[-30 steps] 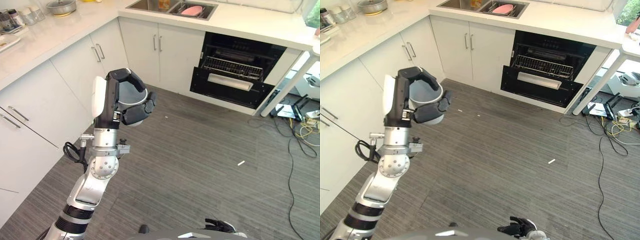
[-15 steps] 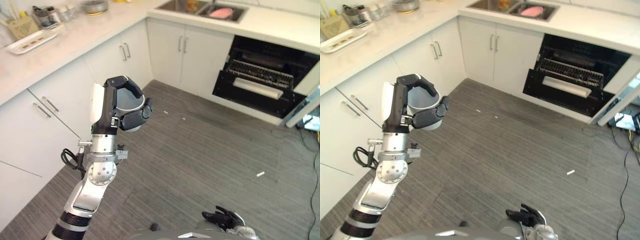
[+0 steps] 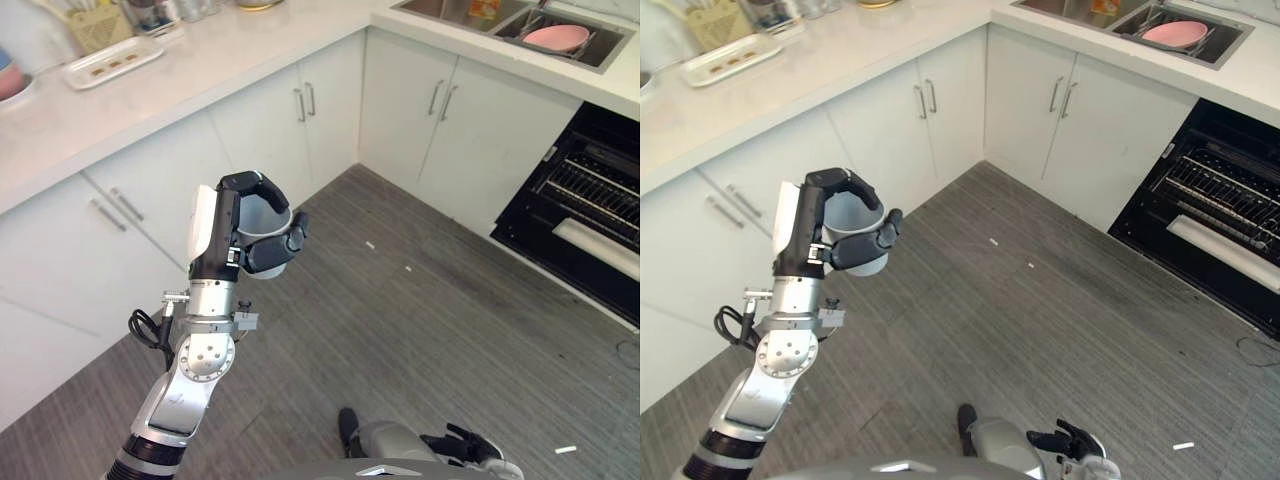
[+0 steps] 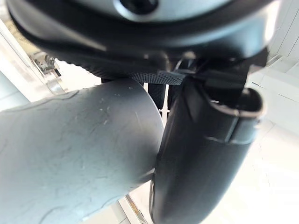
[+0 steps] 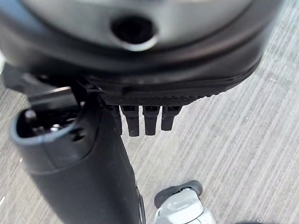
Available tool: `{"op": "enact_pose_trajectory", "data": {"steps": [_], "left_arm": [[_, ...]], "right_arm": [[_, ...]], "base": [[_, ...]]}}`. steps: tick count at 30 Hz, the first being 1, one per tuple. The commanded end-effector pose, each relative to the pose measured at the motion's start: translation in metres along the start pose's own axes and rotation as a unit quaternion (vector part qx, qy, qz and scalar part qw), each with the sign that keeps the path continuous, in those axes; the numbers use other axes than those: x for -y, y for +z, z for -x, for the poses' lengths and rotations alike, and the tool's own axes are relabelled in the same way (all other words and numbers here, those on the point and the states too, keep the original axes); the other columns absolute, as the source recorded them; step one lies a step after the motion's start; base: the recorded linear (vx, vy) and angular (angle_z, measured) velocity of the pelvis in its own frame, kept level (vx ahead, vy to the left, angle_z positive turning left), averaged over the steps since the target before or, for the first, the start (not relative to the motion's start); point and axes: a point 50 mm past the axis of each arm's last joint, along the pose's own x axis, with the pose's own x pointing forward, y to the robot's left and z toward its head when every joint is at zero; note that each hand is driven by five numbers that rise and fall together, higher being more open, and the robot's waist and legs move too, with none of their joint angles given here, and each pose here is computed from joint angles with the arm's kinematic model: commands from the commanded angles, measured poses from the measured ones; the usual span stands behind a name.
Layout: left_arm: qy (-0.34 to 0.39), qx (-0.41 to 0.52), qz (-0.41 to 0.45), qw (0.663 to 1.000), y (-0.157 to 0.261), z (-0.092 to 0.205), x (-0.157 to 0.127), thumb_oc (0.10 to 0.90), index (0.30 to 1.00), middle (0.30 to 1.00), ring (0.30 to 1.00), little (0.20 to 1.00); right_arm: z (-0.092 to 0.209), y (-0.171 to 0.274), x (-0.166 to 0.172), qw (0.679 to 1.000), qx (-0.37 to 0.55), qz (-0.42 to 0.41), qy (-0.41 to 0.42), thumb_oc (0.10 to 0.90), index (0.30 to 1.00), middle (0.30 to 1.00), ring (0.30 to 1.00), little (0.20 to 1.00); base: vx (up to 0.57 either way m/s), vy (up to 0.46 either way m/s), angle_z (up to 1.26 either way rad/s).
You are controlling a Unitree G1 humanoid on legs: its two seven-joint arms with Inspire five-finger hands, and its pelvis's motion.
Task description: Place the dishes in the dishwasher.
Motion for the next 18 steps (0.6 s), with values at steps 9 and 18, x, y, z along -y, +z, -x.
{"op": "enact_pose_trajectory", "data": {"steps": [9,18], "left_arm": [[0.077,0.130,0.026,0.988,0.042,-0.018,-0.031,0.400,0.300,0.300,0.300,0.300],[0.042,0.126,-0.038,0.990,0.031,-0.019,-0.037,0.400,0.300,0.300,0.300,0.300]], "right_arm": [[0.002,0.040,0.021,0.993,0.104,-0.010,-0.058,0.800,0.900,0.900,0.900,0.900],[0.041,0.140,-0.009,0.926,0.375,0.002,-0.043,0.800,0.900,0.900,0.900,0.900]], "base": [[0.42,0.044,-1.03],[0.18,0.245,-1.32]]}}
